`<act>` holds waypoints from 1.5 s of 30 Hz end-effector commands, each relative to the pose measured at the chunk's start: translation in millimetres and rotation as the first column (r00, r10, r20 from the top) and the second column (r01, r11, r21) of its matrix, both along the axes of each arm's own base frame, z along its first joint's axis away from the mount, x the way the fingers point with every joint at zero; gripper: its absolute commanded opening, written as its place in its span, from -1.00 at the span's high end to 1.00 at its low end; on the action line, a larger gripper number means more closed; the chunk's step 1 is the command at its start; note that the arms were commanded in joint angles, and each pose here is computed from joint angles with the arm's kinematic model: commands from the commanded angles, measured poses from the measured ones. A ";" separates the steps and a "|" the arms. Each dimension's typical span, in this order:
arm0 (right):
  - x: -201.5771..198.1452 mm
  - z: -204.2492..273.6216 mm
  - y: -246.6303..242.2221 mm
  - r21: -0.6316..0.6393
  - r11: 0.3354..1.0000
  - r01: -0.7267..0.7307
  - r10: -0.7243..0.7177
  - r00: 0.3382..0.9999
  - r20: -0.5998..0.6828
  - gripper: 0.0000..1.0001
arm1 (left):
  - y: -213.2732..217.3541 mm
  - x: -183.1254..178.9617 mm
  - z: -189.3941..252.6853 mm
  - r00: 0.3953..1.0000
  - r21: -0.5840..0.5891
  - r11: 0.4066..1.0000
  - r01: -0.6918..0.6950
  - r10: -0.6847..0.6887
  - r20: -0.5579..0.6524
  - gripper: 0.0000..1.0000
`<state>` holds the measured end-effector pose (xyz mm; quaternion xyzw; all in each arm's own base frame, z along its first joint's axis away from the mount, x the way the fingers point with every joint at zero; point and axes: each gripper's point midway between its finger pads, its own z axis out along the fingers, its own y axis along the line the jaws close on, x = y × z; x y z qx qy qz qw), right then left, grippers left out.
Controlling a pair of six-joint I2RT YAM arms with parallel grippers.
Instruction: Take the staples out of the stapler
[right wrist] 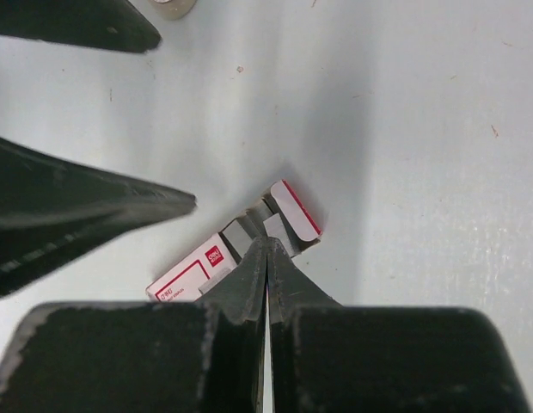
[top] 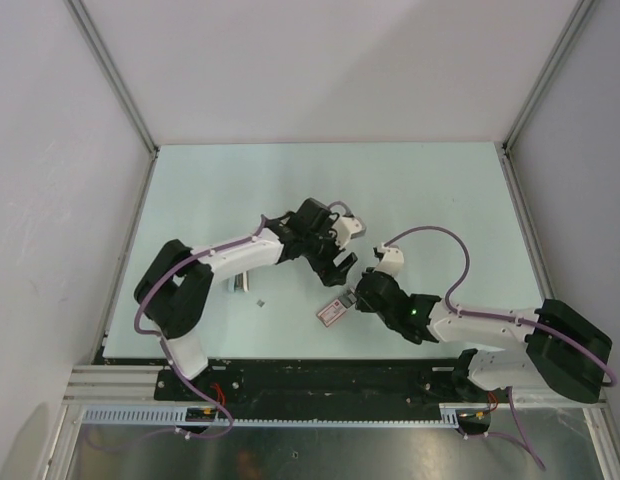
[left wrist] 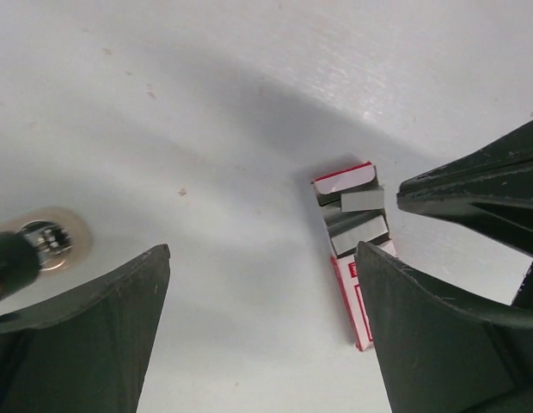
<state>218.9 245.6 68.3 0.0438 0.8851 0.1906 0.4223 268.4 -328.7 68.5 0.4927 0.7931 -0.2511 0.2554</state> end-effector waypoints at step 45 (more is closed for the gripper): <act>16.0 -49.0 -1.0 0.384 0.918 -0.100 0.220 0.934 -0.282 0.78 | 48.4 -81.3 -40.5 0.897 0.193 0.893 0.406 -0.430 0.105 -0.97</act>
